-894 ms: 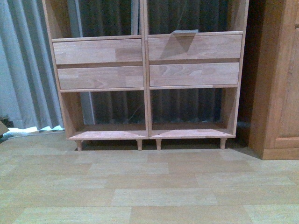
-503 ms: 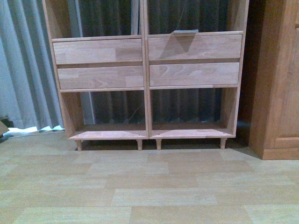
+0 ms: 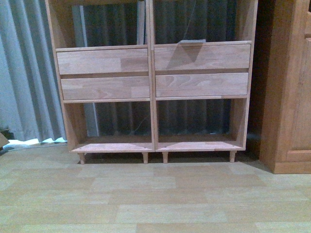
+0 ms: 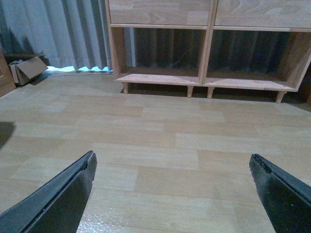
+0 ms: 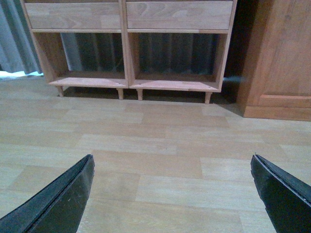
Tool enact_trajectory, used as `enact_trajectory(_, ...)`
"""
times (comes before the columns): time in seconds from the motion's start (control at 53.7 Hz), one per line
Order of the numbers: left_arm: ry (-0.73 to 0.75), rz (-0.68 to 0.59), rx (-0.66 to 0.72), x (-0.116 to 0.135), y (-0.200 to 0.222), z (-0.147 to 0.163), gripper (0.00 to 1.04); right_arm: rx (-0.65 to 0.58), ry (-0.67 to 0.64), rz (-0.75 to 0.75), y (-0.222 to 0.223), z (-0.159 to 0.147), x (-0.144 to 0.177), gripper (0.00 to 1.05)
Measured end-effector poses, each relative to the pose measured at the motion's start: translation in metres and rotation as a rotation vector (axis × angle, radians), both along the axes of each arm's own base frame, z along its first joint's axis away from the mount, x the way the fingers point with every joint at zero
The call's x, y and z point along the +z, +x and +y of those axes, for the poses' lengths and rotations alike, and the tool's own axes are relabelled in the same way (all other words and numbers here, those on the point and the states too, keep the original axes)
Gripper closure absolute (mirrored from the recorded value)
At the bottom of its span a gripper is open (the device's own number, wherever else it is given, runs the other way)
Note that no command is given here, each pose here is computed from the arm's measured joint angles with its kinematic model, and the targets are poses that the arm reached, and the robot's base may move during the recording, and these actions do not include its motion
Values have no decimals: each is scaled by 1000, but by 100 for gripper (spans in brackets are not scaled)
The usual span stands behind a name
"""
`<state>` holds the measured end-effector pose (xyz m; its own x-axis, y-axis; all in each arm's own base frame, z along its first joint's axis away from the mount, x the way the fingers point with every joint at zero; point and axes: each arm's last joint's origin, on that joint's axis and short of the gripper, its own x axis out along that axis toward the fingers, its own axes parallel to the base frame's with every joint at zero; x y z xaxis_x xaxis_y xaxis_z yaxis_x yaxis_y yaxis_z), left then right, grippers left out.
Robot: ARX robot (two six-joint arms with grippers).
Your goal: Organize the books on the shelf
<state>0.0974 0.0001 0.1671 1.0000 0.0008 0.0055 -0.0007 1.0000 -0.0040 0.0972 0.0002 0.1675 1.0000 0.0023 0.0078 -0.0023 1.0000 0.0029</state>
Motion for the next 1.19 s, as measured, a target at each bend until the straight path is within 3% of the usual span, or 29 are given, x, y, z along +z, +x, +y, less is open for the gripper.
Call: enact_trajectory(1.191, 0, 0, 0, 0, 0, 0, 7, 0, 0, 0, 0, 0, 0, 7)
